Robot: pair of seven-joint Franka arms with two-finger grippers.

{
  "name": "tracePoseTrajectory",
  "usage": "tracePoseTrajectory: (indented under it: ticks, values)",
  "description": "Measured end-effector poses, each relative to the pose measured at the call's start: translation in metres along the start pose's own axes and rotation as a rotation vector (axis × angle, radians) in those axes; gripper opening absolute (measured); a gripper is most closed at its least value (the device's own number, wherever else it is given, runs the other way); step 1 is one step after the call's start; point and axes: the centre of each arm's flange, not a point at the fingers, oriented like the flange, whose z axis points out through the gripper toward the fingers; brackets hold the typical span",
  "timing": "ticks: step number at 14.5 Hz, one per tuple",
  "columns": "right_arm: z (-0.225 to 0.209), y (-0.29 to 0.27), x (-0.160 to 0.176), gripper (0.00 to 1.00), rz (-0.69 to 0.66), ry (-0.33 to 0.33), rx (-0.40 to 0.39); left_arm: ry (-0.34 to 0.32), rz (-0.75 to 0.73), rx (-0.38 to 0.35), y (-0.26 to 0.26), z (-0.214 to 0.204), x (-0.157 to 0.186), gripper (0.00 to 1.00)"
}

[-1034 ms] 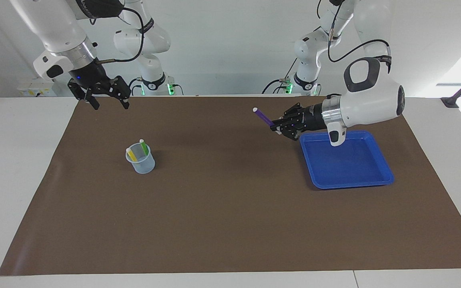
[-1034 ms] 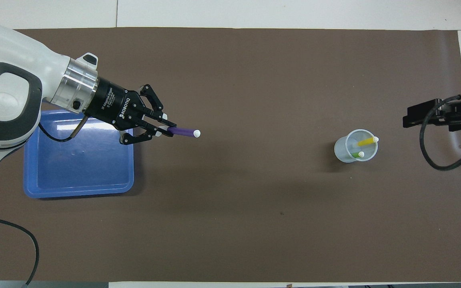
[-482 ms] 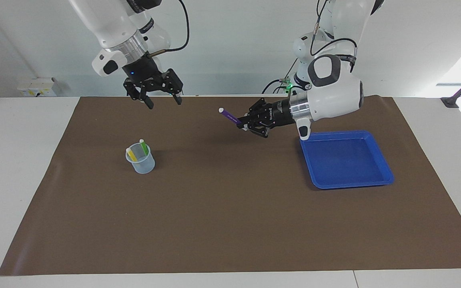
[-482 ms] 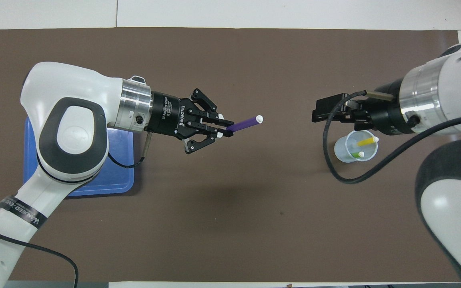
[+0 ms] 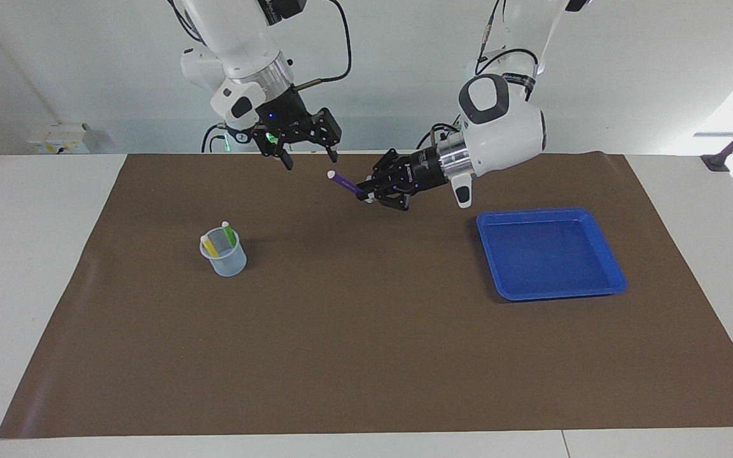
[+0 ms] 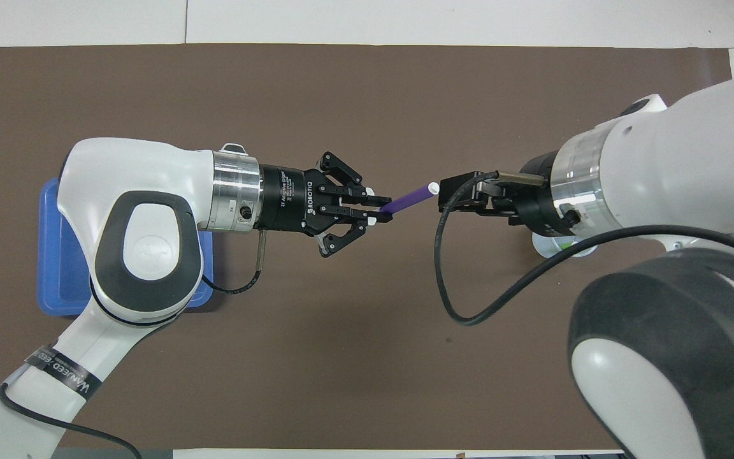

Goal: Transfer and insert pens with both arms
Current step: 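Carry the purple pen toward the right gripper while the right gripper approaches, then close the right gripper on the purple pen tip and open the left gripper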

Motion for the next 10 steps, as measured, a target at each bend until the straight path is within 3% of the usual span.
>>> tracePoseTrajectory:
  ticks: [5,10]
  values:
    - [0.014,-0.020,-0.012,1.00,0.001,0.008,0.010,-0.046,-0.047,-0.007,-0.001,0.002,0.002,0.17]
    - [0.010,-0.023,-0.003,1.00,0.003,0.084,0.052,-0.055,-0.047,-0.020,-0.009,0.005,0.009,0.17]
